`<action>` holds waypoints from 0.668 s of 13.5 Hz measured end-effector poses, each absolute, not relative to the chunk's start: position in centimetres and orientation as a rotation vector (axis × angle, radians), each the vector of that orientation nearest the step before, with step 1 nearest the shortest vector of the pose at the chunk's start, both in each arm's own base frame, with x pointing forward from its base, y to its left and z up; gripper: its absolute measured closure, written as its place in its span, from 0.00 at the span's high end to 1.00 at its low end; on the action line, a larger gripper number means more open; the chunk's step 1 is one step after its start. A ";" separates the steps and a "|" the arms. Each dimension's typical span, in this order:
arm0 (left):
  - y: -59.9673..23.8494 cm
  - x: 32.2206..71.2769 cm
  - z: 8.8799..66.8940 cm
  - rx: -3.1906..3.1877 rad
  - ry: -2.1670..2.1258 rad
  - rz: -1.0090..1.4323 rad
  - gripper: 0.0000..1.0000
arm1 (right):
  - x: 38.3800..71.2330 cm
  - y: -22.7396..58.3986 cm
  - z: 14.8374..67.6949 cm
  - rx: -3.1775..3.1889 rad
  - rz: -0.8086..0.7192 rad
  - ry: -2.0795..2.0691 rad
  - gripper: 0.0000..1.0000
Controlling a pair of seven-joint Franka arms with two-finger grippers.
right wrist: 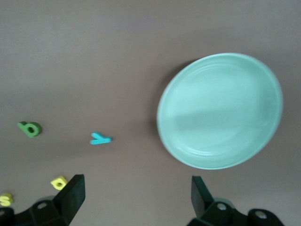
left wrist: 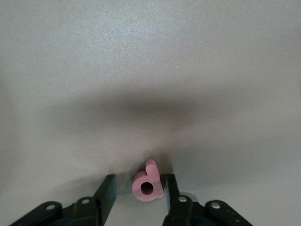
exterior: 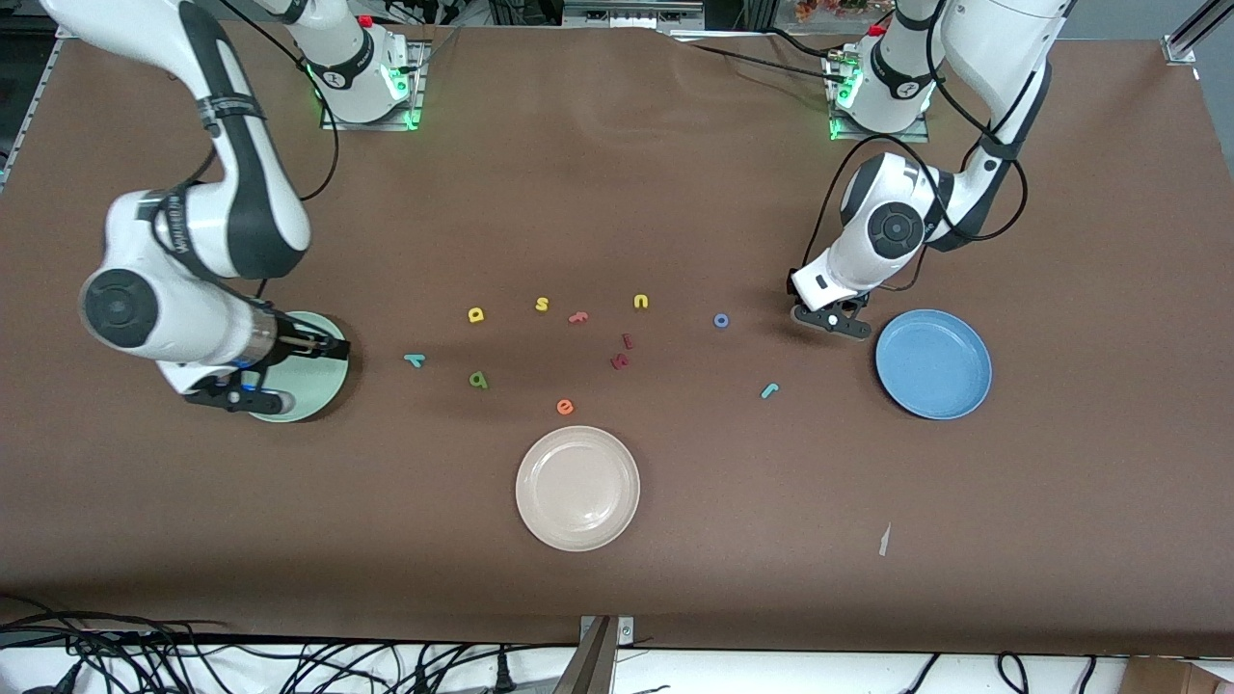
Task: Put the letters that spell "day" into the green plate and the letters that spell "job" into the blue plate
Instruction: 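Grasp the pink d with the left gripper while the right gripper reaches the y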
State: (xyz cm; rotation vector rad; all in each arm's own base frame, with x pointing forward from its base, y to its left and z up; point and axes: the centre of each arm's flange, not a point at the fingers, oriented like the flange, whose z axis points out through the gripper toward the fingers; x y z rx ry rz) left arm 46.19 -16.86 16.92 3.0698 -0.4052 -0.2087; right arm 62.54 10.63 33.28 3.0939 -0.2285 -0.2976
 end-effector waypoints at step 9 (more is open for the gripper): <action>-13.7 49.1 22.6 3.084 -0.342 -0.105 0.29 | 57.3 15.8 24.5 3.156 -0.151 -0.163 1.00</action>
